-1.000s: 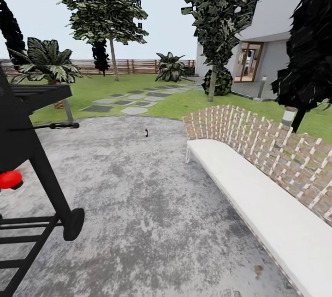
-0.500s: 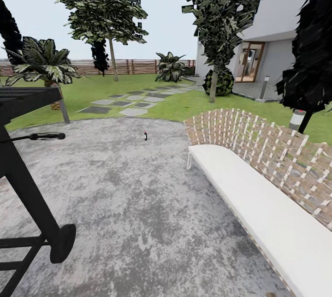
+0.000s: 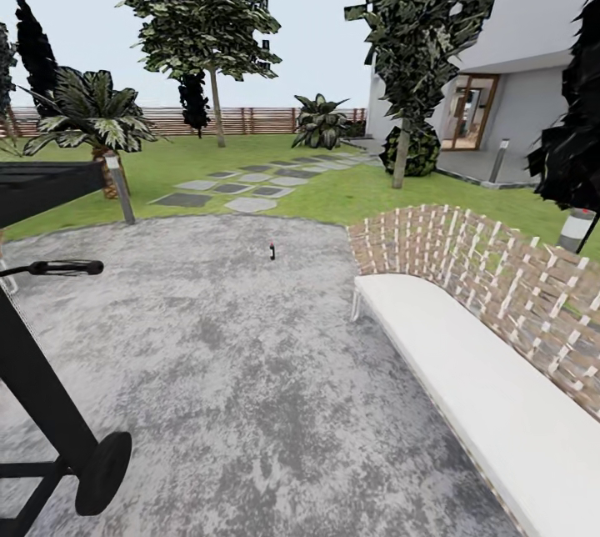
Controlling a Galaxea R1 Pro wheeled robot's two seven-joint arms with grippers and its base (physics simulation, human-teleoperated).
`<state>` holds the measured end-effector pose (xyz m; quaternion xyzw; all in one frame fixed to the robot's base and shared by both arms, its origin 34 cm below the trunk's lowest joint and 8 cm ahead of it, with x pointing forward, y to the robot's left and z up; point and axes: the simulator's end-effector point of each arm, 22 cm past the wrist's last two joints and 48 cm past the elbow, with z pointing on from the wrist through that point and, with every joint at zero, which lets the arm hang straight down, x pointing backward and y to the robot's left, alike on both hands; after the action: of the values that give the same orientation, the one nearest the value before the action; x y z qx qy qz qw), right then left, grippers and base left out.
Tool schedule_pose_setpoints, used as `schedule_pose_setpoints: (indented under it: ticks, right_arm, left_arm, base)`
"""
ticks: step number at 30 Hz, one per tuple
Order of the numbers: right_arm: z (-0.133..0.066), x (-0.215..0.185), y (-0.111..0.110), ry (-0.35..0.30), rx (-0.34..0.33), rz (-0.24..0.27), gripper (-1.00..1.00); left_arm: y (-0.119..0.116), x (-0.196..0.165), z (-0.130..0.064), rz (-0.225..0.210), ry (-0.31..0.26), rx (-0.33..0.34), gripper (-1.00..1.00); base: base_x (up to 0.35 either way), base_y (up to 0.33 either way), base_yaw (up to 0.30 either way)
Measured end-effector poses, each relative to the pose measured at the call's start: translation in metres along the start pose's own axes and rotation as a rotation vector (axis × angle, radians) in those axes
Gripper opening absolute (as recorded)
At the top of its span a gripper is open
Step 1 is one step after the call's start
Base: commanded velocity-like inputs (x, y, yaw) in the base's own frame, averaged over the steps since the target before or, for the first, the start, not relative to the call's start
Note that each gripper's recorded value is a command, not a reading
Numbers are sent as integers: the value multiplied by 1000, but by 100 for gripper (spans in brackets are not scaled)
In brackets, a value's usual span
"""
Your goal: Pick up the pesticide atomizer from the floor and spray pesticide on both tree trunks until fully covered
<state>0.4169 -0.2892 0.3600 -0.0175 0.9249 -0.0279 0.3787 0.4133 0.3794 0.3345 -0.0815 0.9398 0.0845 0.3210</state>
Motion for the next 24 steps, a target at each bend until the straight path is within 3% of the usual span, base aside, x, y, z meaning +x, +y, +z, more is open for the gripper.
schedule_pose_setpoints:
  ticks: [6,24]
  right_arm:
    - [0,0,0,0,0,0,100]
    - [0,0,0,0,0,0,100]
  left_arm:
    - [0,0,0,0,0,0,100]
    - [0,0,0,0,-1,0,100]
  base:
    - [340,0,159]
    - [340,0,7]
